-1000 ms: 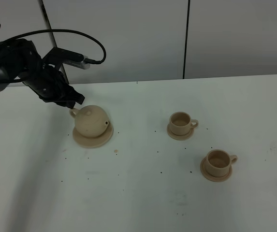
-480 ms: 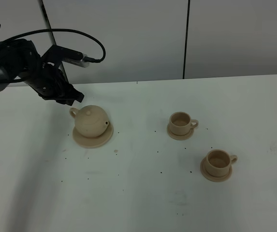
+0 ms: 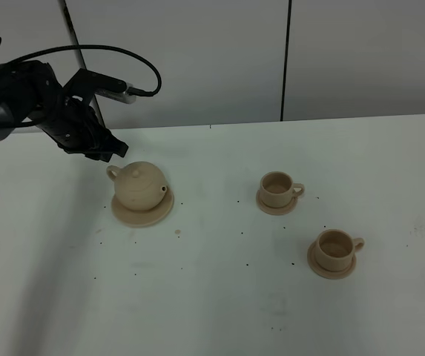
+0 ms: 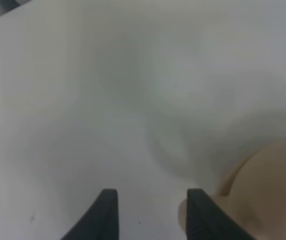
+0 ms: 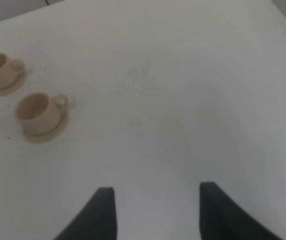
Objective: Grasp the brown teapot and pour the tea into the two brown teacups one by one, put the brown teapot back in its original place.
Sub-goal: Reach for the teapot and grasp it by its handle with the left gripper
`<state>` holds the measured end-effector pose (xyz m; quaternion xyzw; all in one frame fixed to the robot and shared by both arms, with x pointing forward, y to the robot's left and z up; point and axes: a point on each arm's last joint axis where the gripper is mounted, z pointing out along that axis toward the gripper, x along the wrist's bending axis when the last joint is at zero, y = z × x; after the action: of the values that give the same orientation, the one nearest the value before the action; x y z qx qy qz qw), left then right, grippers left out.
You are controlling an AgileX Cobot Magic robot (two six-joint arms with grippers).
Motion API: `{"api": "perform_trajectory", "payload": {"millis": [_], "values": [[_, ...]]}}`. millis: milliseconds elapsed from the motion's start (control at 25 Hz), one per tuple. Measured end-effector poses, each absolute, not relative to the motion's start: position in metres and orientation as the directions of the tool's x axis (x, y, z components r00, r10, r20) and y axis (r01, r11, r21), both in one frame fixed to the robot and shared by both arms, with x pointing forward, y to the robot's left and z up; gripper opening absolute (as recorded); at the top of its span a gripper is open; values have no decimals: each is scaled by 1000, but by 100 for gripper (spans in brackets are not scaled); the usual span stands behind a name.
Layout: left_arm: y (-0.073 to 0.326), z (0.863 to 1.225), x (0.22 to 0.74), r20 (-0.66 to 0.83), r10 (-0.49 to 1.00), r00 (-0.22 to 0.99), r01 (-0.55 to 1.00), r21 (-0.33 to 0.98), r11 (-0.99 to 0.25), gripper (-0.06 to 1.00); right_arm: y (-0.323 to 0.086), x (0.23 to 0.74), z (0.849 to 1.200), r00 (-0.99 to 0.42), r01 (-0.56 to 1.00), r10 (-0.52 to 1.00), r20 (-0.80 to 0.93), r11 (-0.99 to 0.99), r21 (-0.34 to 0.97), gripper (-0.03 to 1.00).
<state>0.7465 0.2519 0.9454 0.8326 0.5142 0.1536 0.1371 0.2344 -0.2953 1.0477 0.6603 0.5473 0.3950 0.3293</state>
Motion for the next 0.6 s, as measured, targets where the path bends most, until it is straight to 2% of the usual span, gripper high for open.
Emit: {"api": "perform_trajectory", "payload": {"millis": [600], "values": [[250, 939, 747, 88, 904, 417, 821, 390, -417, 39, -295, 234, 1048, 89, 463, 983, 162, -184, 867, 38]]}}
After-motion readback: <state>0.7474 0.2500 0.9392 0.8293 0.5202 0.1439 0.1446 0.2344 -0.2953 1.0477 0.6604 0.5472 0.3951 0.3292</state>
